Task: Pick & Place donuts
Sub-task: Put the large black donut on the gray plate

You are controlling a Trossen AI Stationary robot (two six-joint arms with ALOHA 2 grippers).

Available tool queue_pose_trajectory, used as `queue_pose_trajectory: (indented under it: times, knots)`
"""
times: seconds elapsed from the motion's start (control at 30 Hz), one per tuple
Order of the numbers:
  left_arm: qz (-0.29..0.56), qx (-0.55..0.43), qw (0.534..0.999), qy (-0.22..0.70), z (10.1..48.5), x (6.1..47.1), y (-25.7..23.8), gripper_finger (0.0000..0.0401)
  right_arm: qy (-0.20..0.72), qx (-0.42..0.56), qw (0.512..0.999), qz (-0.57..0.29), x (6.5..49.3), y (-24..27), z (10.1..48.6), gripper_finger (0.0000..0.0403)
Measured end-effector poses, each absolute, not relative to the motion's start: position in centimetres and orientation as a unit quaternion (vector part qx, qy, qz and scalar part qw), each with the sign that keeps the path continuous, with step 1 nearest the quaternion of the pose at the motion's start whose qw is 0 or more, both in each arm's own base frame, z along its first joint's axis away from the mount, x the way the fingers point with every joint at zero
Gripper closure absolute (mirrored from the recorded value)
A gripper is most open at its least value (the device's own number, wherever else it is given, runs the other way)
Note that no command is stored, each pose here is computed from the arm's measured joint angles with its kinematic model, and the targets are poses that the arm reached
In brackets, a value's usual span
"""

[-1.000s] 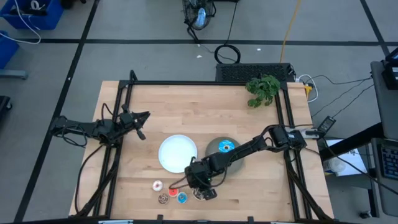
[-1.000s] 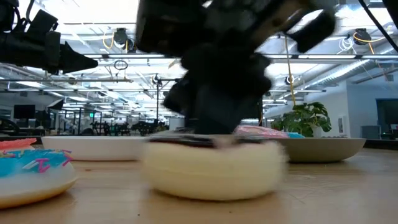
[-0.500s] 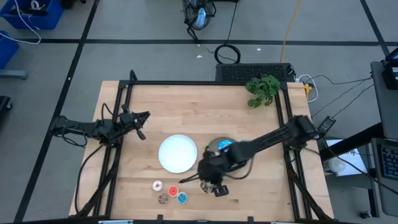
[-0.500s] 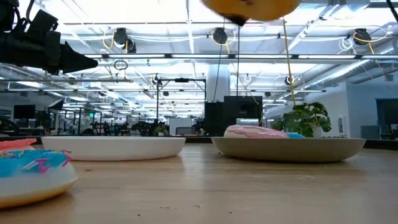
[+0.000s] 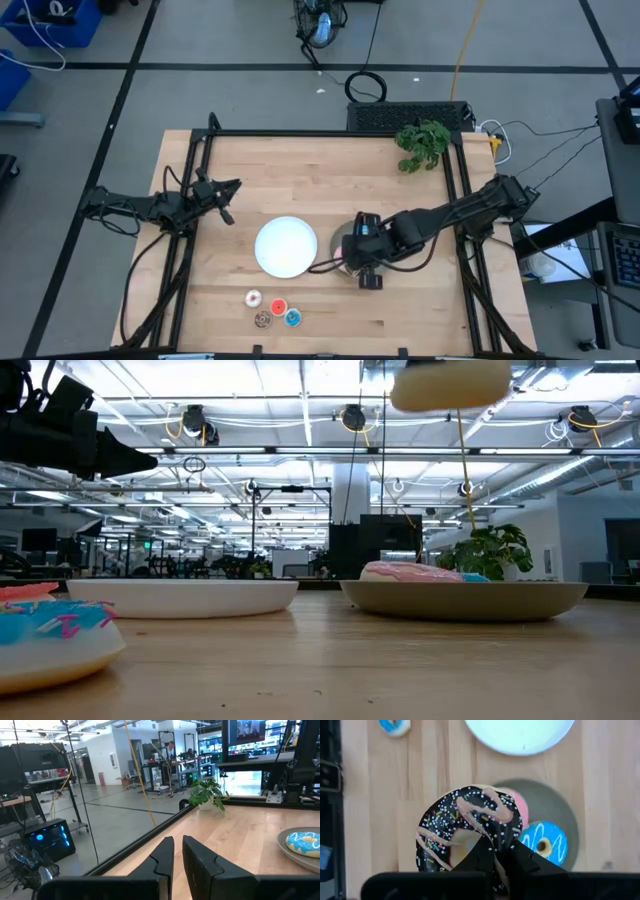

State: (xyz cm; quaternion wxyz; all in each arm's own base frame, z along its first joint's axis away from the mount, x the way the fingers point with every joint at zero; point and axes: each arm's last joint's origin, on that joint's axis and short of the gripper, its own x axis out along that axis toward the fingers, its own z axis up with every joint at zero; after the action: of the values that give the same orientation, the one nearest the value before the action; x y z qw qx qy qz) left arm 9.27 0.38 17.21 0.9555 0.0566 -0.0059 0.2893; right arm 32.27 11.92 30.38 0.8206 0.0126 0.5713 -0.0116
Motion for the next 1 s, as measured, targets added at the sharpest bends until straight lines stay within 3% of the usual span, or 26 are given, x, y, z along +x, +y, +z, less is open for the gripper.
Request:
queue_pose_trajectory:
  times: [0.57, 1.0]
  knots:
    - [0.289, 0.048, 0.956, -0.009, 17.2, 9.3, 0.4, 0.0354, 0.679, 0.087, 0.729, -0.005, 29.8, 7.9, 17.8, 0.0390]
    - [0.289, 0.050, 0.956, -0.008, 17.2, 9.3, 0.4, 0.0354, 0.689, 0.110, 0.716, -0.004, 29.1, 5.9, 15.8, 0.0371]
